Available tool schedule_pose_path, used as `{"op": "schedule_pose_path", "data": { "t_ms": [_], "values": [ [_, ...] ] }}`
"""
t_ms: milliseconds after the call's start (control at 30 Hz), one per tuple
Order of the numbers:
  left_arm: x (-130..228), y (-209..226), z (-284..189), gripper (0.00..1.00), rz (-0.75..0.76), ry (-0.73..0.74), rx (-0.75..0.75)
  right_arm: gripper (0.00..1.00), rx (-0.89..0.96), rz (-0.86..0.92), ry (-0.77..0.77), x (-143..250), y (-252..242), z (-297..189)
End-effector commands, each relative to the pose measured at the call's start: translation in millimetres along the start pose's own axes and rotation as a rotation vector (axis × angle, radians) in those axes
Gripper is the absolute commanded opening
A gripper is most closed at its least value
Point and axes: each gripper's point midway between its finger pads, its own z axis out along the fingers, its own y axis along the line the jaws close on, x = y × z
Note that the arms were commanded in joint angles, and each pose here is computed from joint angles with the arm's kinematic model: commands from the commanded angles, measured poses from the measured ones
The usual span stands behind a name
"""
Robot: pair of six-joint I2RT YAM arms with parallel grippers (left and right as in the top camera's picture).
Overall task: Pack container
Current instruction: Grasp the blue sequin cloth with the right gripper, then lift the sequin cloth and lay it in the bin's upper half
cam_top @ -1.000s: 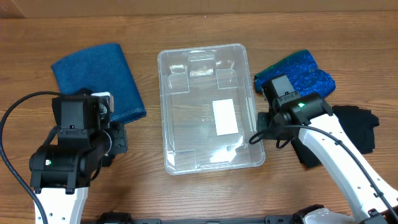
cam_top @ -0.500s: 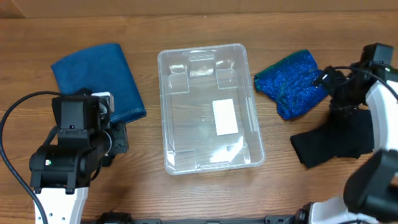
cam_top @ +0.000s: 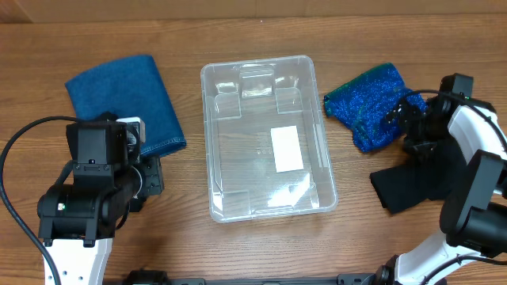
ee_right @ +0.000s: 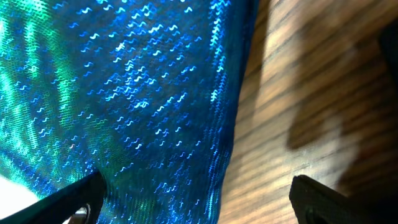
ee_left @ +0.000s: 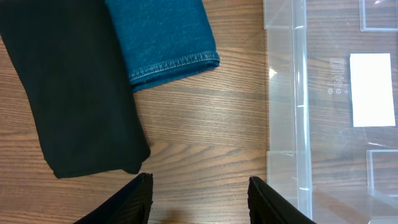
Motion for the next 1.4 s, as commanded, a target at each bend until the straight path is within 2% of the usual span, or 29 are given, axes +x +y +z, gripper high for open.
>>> {"op": "schedule_pose_path", "data": {
  "t_ms": [0, 200, 267, 333, 400, 467, 533, 600, 733, 867, 900, 1000, 1067, 1133, 1200, 1367],
  "values": [
    [-6.4, -2.7, -6.1, 0.51, 0.003, -0.023, 0.012, 1.0, 0.015, 0.023, -0.031, -1.8, -9.7, 9.5],
    [-6.5, -2.7, -6.1, 0.51, 0.003, -0.024, 0.012, 1.0, -0.09, -0.005, -0.05, -0.1, -0.2, 27.4],
    [-6.5, -2.7, -6.1, 0.51, 0.003, -0.024, 0.012, 0.94, -0.128, -0.005, -0.023, 3.5, 4.0, 34.6],
    [-6.5, -2.7, -6.1, 0.52, 0.003, -0.024, 0.012, 0.84, -0.129, 0.015, 0.008, 7.0, 0.8, 45.9],
    [-6.5, -2.7, -6.1, 0.52, 0.003, -0.024, 0.012, 0.58, -0.119, 0.022, 0.024, 8.4, -3.4, 55.3],
    [-6.4, -2.7, -6.1, 0.51, 0.003, -0.023, 0.012, 0.42, -0.121, 0.021, 0.022, 7.4, -3.3, 56.6],
    [-6.4, -2.7, -6.1, 0.52, 0.003, -0.023, 0.012, 0.14, -0.134, 0.013, 0.006, 3.1, 0.1, 55.6],
    [-6.4, -2.7, -6.1, 0.51, 0.003, -0.023, 0.012, 0.04, -0.175, 0.001, 0.008, 1.5, 9.1, 52.5],
    [-6.4, -2.7, -6.1, 0.52, 0.003, -0.023, 0.012, 0.04, -0.385, -0.154, -0.011, -8.4, 64.4, 4.7],
    [-6.6, -2.2, -6.1, 0.53, 0.003, -0.024, 0.009, 0.04, -0.51, -0.416, -0.175, -8.2, 133.5, -108.4],
    [-6.5, -2.3, -6.1, 0.57, 0.003, -0.024, 0.01, 0.04, -0.528, -0.477, -0.214, -1.7, 147.2, -133.3],
    [-6.6, -2.3, -6.1, 0.56, 0.003, -0.024, 0.01, 0.04, -0.538, -0.667, -0.346, 37.7, 190.4, -212.2],
    [-6.6, -2.3, -6.1, 0.56, 0.003, -0.024, 0.01, 0.04, -0.539, -0.771, -0.394, 65.3, 210.0, -235.8],
    [-6.6, -2.3, -6.1, 0.57, 0.003, -0.024, 0.01, 0.04, -0.566, -0.991, -0.385, 116.2, 235.1, -239.2],
    [-6.6, -2.3, -6.1, 0.56, 0.002, -0.024, 0.01, 0.04, -0.555, -1.229, -0.259, 173.8, 245.1, -209.0],
    [-6.6, -2.3, -6.1, 0.57, 0.003, -0.024, 0.01, 0.04, -0.49, -1.44, -0.04, 228.7, 260.9, -121.4]
  ]
}}
